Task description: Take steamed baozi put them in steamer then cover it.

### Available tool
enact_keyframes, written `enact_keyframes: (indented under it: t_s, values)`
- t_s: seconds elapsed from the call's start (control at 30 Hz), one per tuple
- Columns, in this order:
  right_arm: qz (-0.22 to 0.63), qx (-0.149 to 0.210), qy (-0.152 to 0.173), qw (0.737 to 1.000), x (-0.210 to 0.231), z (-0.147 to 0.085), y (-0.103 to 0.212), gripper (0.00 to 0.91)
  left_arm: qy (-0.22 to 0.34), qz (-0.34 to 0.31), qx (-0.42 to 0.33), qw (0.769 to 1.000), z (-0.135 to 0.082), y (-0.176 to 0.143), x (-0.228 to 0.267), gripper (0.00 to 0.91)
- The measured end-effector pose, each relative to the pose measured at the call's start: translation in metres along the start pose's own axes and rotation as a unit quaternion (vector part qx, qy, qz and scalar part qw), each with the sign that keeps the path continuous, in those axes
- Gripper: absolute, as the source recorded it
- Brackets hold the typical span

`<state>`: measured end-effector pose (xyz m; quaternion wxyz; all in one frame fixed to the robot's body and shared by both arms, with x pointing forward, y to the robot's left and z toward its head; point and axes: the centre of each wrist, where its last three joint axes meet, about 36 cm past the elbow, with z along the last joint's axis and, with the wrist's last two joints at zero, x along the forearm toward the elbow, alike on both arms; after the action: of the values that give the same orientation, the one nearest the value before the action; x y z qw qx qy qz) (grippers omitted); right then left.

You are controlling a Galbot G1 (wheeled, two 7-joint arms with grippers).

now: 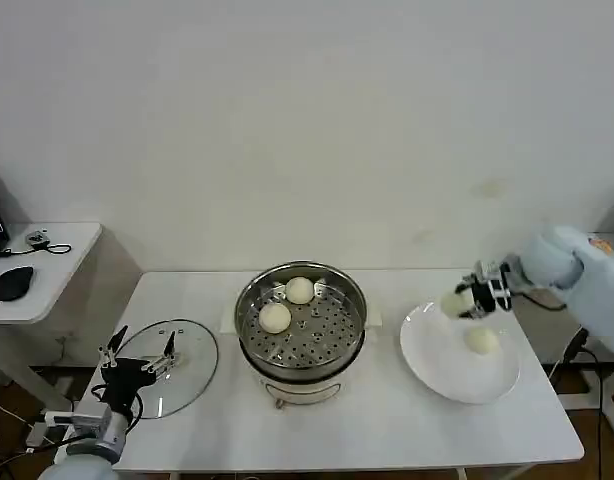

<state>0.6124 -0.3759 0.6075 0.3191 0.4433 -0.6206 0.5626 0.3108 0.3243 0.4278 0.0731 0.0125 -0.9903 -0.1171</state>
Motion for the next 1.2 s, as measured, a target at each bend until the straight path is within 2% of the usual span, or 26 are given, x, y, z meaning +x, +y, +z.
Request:
enact_keyframes:
  t_s: [0.27,0.57,0.77,0.97,1.2]
  values:
    - [0.028,0.057,-0.044,0.997,0.026,-0.079,-0.044,0.595,0.003,-0.008,-0.001,1.0,0.001,0.004,0.005,0.907]
    - [0.008,0.139,-0.081,0.987,0.013,-0.172,-0.063,0.595,0.003,-0.02,-0.001,1.0,-0.001,0.009,0.012,0.907]
    - [-0.026,0.21,-0.1,0.972,-0.016,-0.232,-0.057,0.595,0.003,-0.029,-0.001,1.0,-0.002,0.012,0.017,0.907]
    - [-0.058,0.289,-0.111,0.949,-0.037,-0.282,-0.041,0.595,0.004,-0.038,-0.001,0.999,0.0,0.017,0.02,0.907]
    - [-0.089,0.362,-0.117,0.92,-0.051,-0.32,-0.02,0.595,0.003,-0.044,0.0,0.999,-0.001,0.02,0.023,0.907]
